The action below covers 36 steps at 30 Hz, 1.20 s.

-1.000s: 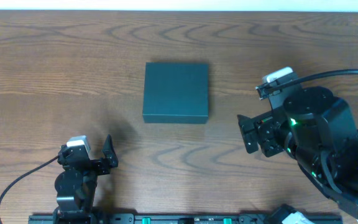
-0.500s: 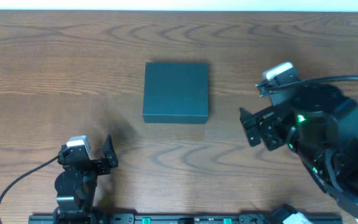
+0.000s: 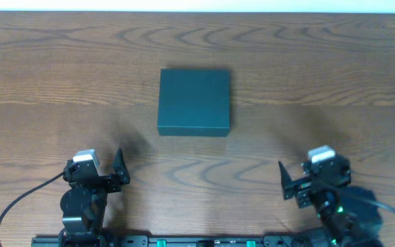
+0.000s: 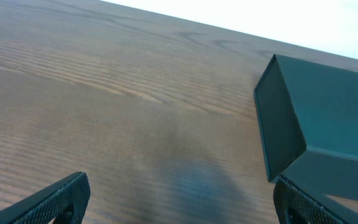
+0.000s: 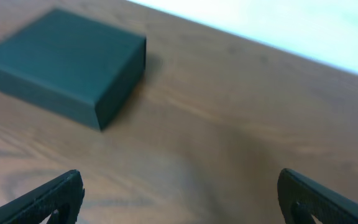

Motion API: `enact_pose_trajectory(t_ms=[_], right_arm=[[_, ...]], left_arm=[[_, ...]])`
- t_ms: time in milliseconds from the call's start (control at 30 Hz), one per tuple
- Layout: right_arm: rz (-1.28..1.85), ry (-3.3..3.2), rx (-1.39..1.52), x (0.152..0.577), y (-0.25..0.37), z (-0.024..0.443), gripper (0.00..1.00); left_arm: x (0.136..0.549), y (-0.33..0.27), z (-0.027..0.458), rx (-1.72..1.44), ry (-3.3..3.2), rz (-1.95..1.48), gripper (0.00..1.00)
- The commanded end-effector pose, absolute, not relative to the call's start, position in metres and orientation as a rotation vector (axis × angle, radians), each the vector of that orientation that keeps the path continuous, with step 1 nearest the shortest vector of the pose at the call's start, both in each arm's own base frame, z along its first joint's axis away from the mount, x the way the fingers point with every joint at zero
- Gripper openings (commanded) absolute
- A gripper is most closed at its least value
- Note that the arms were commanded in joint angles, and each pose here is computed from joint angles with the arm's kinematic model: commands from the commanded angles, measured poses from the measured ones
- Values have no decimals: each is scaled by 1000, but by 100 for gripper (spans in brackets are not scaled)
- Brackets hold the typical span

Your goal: Pack container

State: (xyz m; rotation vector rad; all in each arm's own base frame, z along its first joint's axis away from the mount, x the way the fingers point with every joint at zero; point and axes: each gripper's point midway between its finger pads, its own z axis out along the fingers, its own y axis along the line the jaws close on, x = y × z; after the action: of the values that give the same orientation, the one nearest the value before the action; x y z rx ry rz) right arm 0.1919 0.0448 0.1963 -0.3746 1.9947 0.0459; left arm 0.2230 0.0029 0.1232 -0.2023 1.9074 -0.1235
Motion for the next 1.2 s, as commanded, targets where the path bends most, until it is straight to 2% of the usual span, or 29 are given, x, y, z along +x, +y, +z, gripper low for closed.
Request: enact_pose_trajectory(t_ms=[0, 533, 1167], right_arm=[[78, 2000, -321, 189, 43, 170, 99], [131, 2178, -225, 183, 42, 73, 99], [135, 2153, -223, 188, 43, 76, 99]], left_arm=[[222, 4, 113, -211, 1927, -118, 96], [222, 4, 113, -211, 1927, -118, 96], [222, 4, 113, -211, 1927, -118, 96]])
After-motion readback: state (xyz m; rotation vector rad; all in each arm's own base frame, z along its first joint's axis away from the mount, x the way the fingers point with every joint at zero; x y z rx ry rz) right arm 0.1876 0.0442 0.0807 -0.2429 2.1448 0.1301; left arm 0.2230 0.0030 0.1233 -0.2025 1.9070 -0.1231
